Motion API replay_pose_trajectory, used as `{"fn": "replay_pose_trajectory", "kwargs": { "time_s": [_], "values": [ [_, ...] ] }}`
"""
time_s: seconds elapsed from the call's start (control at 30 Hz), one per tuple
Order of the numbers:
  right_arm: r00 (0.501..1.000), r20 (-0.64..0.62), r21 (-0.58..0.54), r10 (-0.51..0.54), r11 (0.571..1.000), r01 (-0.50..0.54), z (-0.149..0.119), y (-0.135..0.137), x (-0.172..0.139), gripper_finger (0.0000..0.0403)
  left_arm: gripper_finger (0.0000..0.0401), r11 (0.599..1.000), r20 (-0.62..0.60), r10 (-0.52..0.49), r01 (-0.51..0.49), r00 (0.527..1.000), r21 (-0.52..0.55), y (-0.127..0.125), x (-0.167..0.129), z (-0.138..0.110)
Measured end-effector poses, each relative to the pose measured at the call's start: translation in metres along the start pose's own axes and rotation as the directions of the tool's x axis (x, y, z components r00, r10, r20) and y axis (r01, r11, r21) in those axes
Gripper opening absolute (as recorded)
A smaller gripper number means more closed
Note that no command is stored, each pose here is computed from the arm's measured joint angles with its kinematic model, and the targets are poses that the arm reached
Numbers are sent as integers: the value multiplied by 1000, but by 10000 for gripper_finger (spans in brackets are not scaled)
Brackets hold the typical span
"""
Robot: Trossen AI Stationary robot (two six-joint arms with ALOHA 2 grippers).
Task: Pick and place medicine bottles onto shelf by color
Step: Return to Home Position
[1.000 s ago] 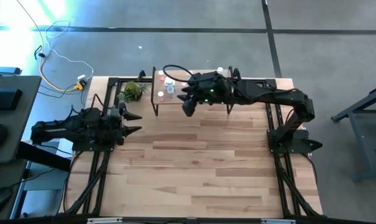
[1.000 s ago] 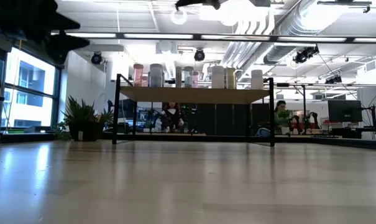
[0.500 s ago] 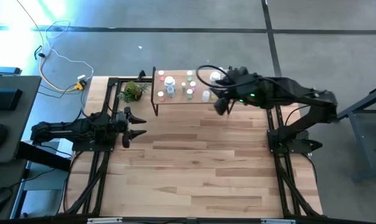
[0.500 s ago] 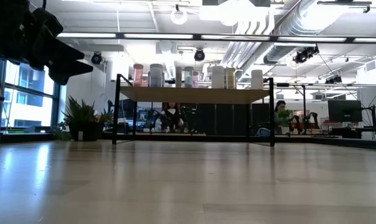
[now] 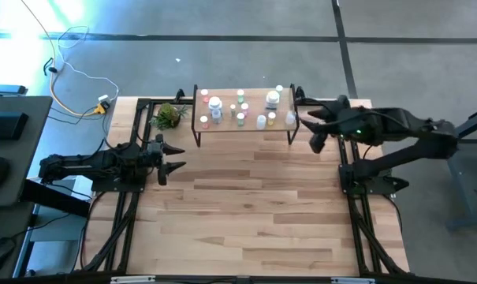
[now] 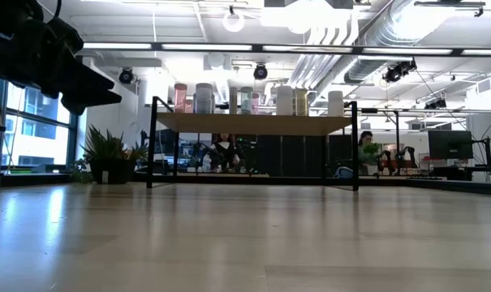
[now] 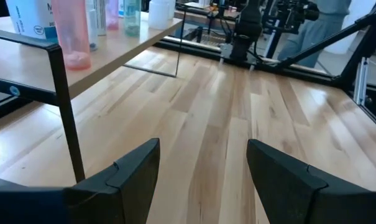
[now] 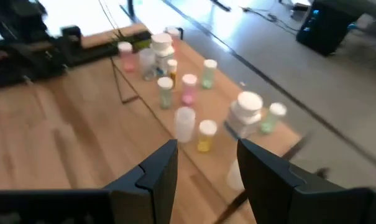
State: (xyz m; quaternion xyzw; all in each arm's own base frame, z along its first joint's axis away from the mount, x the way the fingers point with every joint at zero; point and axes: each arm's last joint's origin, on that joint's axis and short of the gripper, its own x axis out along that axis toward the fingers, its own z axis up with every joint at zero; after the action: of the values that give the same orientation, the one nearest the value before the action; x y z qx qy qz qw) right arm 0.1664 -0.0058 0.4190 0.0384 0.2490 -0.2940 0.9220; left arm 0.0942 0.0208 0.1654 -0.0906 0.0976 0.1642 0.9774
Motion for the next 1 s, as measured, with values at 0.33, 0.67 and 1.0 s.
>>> {"fn": "replay_pose_trajectory", "kwargs": {
  "time_s": [0.33, 0.67, 1.0],
  "values": [
    [978, 149, 67, 145, 985, -156, -89, -17, 3, 158, 229, 1000, 0, 3, -3, 1000, 0, 0, 0, 0],
    [946, 262, 114, 191, 967, -227, -155, -22, 21, 158, 229, 1000, 1, 2, -2, 1000, 0, 0, 0, 0],
    [930, 310, 179, 196, 949, -260, -203, -28, 35, 158, 229, 1000, 1, 2, -2, 1000, 0, 0, 0, 0]
  ]
}}
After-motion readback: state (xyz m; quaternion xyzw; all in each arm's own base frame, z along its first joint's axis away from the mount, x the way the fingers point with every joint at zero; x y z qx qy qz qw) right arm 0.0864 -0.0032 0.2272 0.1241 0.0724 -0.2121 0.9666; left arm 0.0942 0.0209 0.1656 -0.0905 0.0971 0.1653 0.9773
